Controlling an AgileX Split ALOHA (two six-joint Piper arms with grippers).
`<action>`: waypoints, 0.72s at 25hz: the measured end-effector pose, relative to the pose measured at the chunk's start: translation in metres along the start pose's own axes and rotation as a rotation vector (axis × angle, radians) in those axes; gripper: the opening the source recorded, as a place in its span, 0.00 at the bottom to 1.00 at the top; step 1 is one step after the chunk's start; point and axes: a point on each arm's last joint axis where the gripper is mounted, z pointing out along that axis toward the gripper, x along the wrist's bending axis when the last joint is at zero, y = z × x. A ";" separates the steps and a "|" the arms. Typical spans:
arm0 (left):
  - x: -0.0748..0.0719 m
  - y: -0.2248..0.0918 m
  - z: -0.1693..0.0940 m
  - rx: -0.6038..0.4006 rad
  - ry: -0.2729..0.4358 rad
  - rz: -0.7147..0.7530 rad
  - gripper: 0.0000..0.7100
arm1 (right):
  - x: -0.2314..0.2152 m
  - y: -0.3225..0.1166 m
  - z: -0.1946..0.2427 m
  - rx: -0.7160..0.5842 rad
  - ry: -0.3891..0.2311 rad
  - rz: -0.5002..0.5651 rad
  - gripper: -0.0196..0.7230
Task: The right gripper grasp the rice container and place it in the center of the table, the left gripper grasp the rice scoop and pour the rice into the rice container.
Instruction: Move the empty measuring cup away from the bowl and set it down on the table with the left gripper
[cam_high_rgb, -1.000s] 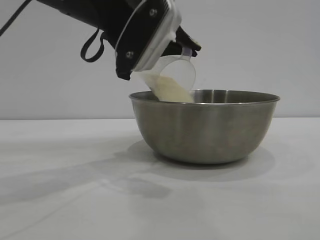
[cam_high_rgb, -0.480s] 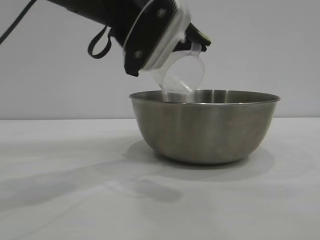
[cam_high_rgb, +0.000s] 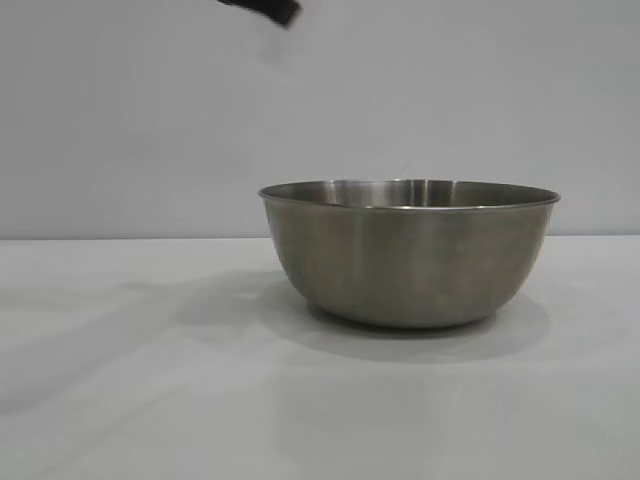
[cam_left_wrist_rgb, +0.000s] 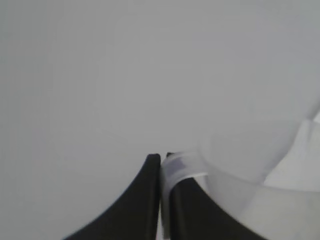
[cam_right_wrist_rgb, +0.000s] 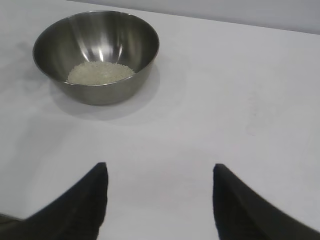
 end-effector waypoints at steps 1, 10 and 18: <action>0.004 -0.009 -0.002 0.017 -0.001 -0.019 0.00 | 0.000 0.000 0.000 0.000 0.000 0.000 0.60; 0.000 -0.066 0.003 0.076 -0.053 -0.020 0.00 | 0.000 0.000 0.000 0.000 0.000 0.000 0.60; -0.007 -0.097 0.008 0.103 -0.067 -0.016 0.00 | 0.000 0.000 0.000 0.000 0.000 0.000 0.60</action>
